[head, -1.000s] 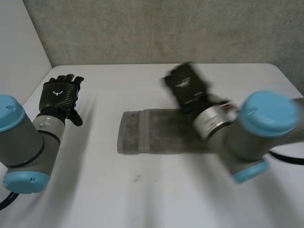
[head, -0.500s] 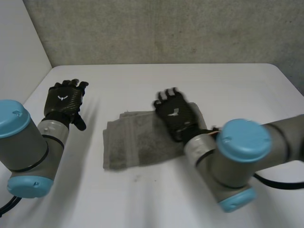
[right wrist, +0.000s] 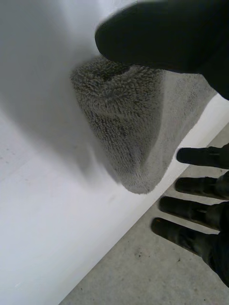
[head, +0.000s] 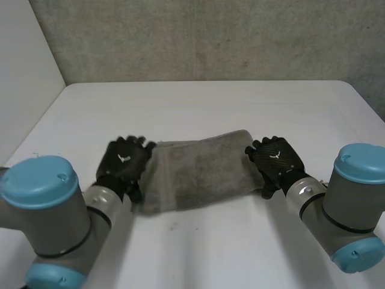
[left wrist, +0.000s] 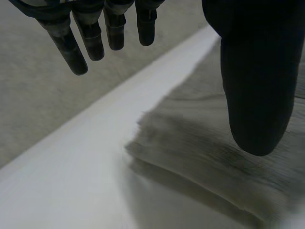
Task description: Fold the towel.
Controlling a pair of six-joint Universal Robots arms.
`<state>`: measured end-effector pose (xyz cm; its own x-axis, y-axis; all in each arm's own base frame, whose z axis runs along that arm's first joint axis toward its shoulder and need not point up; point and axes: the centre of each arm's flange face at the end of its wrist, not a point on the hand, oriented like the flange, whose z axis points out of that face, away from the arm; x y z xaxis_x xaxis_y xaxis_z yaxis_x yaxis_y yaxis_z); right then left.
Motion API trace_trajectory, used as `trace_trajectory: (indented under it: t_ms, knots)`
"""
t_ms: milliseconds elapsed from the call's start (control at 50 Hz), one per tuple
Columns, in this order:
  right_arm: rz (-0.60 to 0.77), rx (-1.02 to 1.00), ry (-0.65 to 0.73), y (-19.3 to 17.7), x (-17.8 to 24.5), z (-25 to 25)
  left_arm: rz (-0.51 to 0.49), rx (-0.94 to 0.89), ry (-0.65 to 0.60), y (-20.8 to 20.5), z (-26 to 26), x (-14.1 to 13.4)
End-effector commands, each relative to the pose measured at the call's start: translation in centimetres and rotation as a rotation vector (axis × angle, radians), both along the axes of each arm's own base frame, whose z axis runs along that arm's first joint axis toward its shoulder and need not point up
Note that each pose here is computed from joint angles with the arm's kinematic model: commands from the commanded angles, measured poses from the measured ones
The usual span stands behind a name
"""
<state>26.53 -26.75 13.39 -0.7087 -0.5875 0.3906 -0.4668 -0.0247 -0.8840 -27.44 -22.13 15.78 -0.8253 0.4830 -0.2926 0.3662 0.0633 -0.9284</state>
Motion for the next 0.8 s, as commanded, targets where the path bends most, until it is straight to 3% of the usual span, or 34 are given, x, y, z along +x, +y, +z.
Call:
trace_trajectory:
  t_ms: [20,440,680,760,800]
  knots:
    - [0.008,0.004,-0.004,0.0,0.1,-0.1,-0.008,0.049,-0.06,1.6,-1.1,-0.1]
    - [0.021,0.062,-0.02,-0.7,0.6,-2.1,0.018,0.005,-0.039,0.8,-1.7,-0.3]
    - [-0.125,0.026,0.115,-0.8,-2.1,3.1,0.034,-0.043,-0.01,0.1,-0.1,-0.2]
    - [-0.107,-0.067,0.137,-1.5,-1.5,4.7,0.034,-0.054,-0.004,0.1,0.3,-0.2]
    - [-0.033,-0.172,0.119,-1.1,1.1,6.5,0.037,-0.062,0.001,0.0,0.6,-0.2]
